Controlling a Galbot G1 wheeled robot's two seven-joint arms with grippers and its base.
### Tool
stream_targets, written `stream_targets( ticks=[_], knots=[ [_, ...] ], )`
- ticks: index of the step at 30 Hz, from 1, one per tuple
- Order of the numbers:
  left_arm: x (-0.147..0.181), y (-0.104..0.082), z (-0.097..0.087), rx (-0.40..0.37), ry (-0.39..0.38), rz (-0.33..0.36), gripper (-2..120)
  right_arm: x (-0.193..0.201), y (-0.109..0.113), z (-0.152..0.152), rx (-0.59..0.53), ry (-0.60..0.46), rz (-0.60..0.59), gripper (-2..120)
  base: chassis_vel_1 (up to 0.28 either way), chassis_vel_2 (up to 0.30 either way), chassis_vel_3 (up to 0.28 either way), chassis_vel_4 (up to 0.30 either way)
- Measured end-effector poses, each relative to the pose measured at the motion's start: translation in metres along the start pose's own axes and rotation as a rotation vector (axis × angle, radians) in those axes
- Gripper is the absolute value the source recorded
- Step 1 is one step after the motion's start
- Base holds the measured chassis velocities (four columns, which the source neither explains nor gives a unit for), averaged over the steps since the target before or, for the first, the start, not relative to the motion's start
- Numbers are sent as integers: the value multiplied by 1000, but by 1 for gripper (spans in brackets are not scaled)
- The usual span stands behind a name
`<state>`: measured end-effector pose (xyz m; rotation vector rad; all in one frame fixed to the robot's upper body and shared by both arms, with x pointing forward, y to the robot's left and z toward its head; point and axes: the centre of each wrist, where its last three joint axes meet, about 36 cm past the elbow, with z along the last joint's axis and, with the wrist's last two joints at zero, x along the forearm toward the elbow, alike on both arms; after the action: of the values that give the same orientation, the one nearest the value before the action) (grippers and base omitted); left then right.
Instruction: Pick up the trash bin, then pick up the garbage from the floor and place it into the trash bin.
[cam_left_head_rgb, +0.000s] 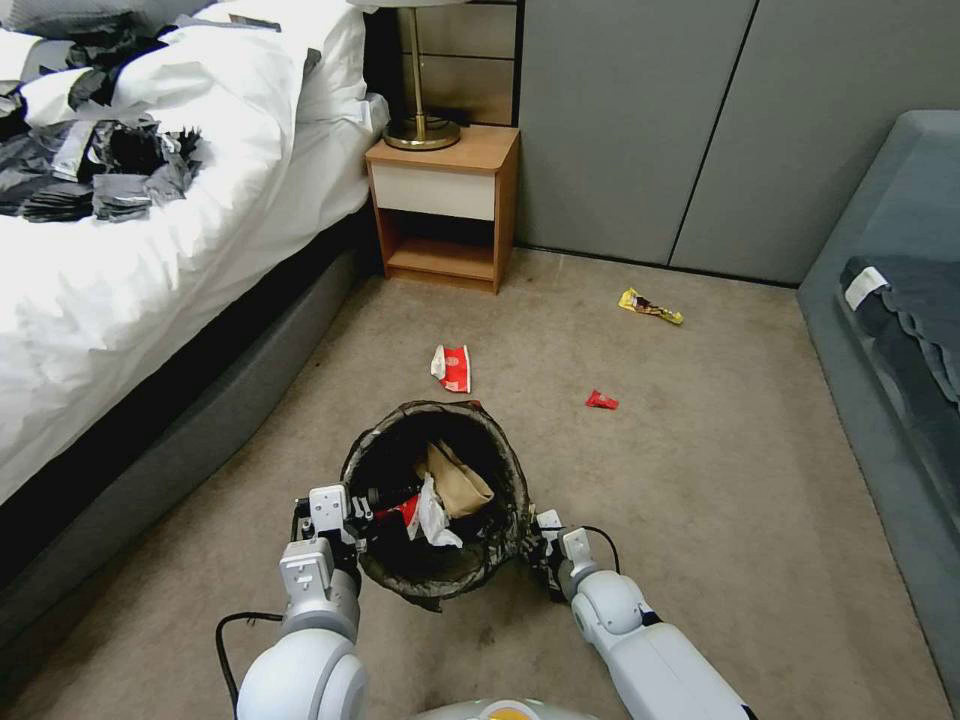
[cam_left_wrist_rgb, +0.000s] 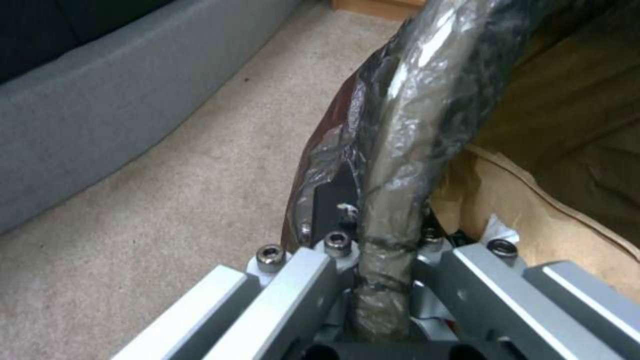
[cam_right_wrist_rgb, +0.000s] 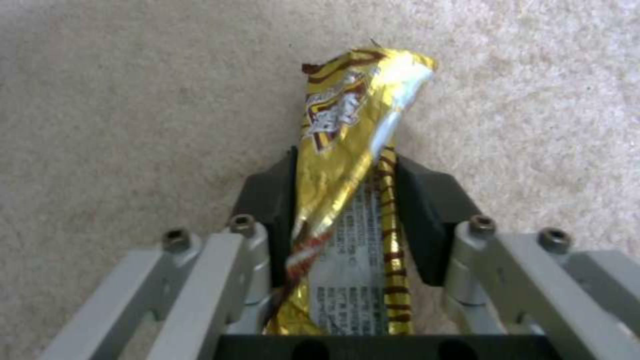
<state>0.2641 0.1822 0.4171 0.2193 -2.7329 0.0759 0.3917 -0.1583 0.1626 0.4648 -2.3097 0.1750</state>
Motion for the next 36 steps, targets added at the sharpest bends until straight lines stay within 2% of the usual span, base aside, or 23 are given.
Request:
stream_targets(
  ticks=[5,12,21,25,27,29,30,32,33,35,36],
  knots=[
    [-1,-1,0,1,-1,1,0,0,0,0,4,-13,5,22,0,0,0,0],
    [-2,-1,-1,1,-1,3,0,3,0,1,8,-32,17,0,0,0,0,0],
    [-2,-1,0,1,1,4,0,9,-4,1,2,-68,33,0,0,0,0,0],
    [-2,-1,0,-1,3,6,0,16,-9,-4,-14,-119,51,0,0,0,0,0],
    [-2,0,1,-1,7,8,0,22,-15,-15,-40,-190,71,0,0,0,0,0],
    [-3,1,1,1,13,12,0,33,-21,-36,-68,-309,95,0,0,0,0,0],
    [-3,1,1,1,13,12,0,33,-21,-36,-68,-309,95,0,0,0,0,0],
    [-3,2,2,3,24,18,0,52,-27,-68,-97,-440,115,0,0,0,0,0],
    [-3,2,2,3,24,18,0,52,-27,-68,-97,-440,115,0,0,0,0,0],
    [-4,3,4,0,36,22,0,76,-30,-103,-108,-621,106,0,0,0,0,0],
    [-4,4,5,-3,41,23,0,95,-30,-127,-106,-765,78,0,0,0,0,0]
  ],
)
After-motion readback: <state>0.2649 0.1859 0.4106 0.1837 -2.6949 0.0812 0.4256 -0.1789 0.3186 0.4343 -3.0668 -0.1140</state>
